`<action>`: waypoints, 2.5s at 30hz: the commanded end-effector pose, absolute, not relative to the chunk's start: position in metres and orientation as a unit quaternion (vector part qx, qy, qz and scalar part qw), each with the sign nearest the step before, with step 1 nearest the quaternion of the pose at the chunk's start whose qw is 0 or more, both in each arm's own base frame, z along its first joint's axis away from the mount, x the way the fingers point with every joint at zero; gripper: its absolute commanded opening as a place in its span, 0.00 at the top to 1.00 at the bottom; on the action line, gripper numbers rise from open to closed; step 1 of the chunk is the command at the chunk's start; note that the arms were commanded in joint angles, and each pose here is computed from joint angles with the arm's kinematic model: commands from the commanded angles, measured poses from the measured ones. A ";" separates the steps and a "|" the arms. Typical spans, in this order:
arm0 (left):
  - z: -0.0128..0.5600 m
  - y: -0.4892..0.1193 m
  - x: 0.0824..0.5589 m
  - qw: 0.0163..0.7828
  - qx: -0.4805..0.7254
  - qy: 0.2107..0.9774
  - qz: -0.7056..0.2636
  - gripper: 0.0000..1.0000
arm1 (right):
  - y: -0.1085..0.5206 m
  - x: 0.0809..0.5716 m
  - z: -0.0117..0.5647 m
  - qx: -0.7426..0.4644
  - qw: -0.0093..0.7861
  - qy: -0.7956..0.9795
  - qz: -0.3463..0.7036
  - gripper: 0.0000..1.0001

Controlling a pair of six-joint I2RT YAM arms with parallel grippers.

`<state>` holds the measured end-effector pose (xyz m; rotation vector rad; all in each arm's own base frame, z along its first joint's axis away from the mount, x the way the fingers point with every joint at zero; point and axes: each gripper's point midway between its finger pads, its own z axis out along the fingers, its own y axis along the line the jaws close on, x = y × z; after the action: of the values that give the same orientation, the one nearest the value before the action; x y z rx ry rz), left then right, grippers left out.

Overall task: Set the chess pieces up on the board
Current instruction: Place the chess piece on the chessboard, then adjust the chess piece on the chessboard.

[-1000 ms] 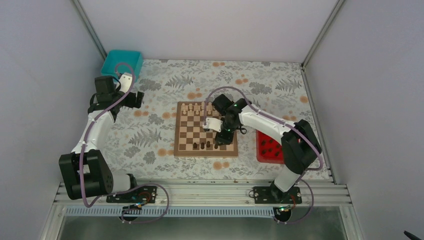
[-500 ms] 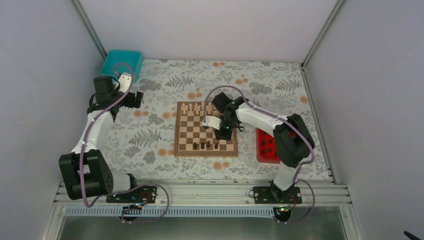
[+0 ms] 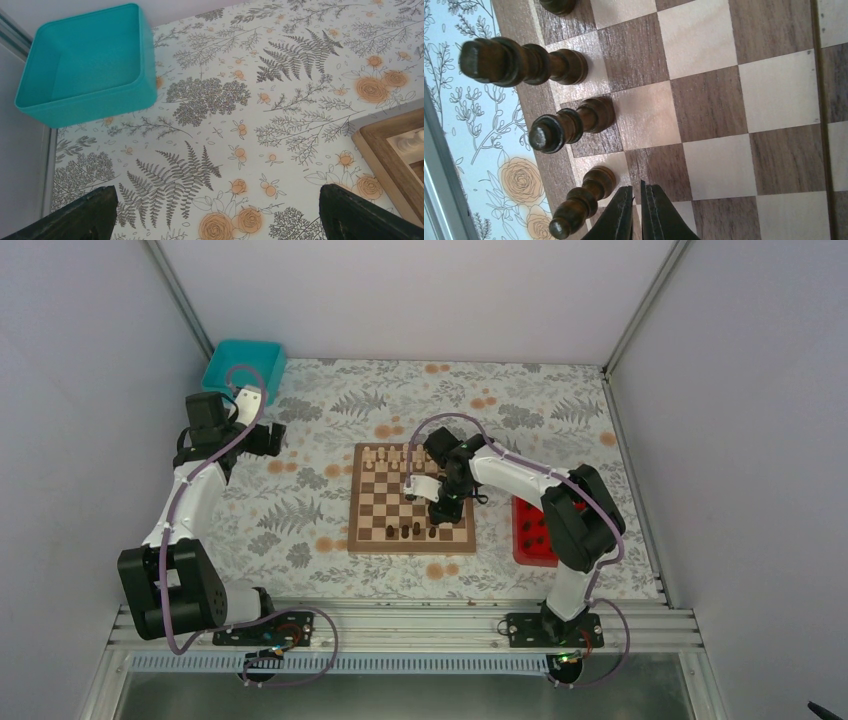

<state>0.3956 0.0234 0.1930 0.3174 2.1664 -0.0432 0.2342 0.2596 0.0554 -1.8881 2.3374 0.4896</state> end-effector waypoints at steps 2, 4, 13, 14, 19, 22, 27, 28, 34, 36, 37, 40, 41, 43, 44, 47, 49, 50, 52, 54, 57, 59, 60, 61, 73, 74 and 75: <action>0.189 0.021 0.395 0.454 0.134 0.880 -0.027 0.00 | 0.264 0.221 0.056 -0.629 0.034 0.754 0.184 0.92; 0.189 0.021 0.395 0.454 0.134 0.880 -0.027 0.00 | 0.264 0.219 0.056 -0.630 0.031 0.753 0.185 0.92; 0.189 0.021 0.395 0.453 0.134 0.881 -0.027 0.00 | 0.261 0.215 0.052 -0.631 0.020 0.752 0.189 0.92; 0.189 0.021 0.395 0.453 0.134 0.881 -0.027 0.00 | 0.261 0.214 0.052 -0.630 0.018 0.753 0.188 0.92; 0.189 0.021 0.395 0.453 0.134 0.881 -0.027 0.00 | 0.259 0.208 0.049 -0.631 0.001 0.751 0.195 0.92; 0.189 0.021 0.396 0.454 0.134 0.881 -0.027 0.00 | 0.257 0.209 0.048 -0.631 0.001 0.752 0.190 0.91; 0.189 0.021 0.396 0.454 0.134 0.880 -0.027 0.00 | 0.259 0.217 0.050 -0.630 0.018 0.755 0.179 0.86; 0.189 0.022 0.396 0.454 0.134 0.881 -0.027 0.00 | 0.260 0.222 0.051 -0.629 0.028 0.758 0.172 0.85; 0.189 0.022 0.396 0.454 0.133 0.881 -0.026 0.00 | 0.272 0.245 0.060 -0.630 0.075 0.758 0.152 0.83; 0.189 0.022 0.396 0.454 0.132 0.881 -0.026 0.00 | 0.275 0.249 0.058 -0.634 0.073 0.755 0.149 0.84; 0.190 0.022 0.396 0.454 0.132 0.881 -0.025 0.00 | 0.277 0.250 0.057 -0.637 0.072 0.754 0.146 0.84; 0.191 0.023 0.396 0.456 0.132 0.880 -0.024 0.00 | 0.284 0.255 0.056 -0.644 0.074 0.747 0.145 0.85; 0.191 0.023 0.396 0.456 0.132 0.880 -0.023 0.00 | 0.287 0.256 0.056 -0.646 0.074 0.746 0.148 0.85; 0.191 0.023 0.396 0.456 0.131 0.880 -0.023 0.00 | 0.294 0.257 0.058 -0.651 0.074 0.740 0.155 0.85; 0.191 0.024 0.396 0.456 0.131 0.880 -0.023 0.00 | 0.297 0.257 0.058 -0.654 0.072 0.736 0.158 0.85; 0.191 0.024 0.396 0.456 0.130 0.880 -0.022 0.00 | 0.305 0.258 0.057 -0.663 0.071 0.728 0.159 0.86; 0.190 0.024 0.396 0.456 0.131 0.880 -0.022 0.00 | 0.310 0.259 0.058 -0.666 0.070 0.725 0.160 0.86; 0.190 0.024 0.396 0.455 0.130 0.880 -0.022 0.00 | 0.312 0.259 0.058 -0.668 0.069 0.723 0.163 0.86; 0.190 0.024 0.396 0.454 0.130 0.881 -0.023 0.00 | 0.314 0.256 0.059 -0.671 0.064 0.719 0.169 0.87; 0.190 0.024 0.396 0.455 0.130 0.881 -0.023 0.00 | 0.315 0.252 0.060 -0.675 0.057 0.715 0.174 0.89; 0.190 0.024 0.396 0.456 0.130 0.880 -0.023 0.00 | 0.313 0.245 0.059 -0.677 0.043 0.713 0.176 0.91; 0.190 0.024 0.396 0.456 0.131 0.880 -0.024 0.00 | 0.310 0.240 0.058 -0.679 0.034 0.712 0.176 0.91; 0.190 0.024 0.395 0.455 0.130 0.880 -0.023 0.00 | 0.309 0.238 0.058 -0.679 0.032 0.712 0.176 0.91; 0.190 0.024 0.395 0.456 0.130 0.880 -0.023 0.00 | 0.308 0.236 0.058 -0.679 0.029 0.712 0.177 0.92; 0.191 0.025 0.395 0.457 0.129 0.880 -0.022 0.00 | 0.306 0.216 0.059 -0.683 0.004 0.707 0.183 0.92; 0.191 0.025 0.395 0.457 0.129 0.880 -0.022 0.00 | 0.305 0.215 0.059 -0.683 0.004 0.707 0.182 0.92; 0.191 0.026 0.395 0.458 0.129 0.879 -0.022 0.00 | 0.304 0.215 0.059 -0.682 0.004 0.708 0.181 0.92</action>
<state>0.3956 0.0255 0.1924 0.3113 2.1686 -0.0414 0.2260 0.3062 0.0570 -2.1136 2.2175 0.5410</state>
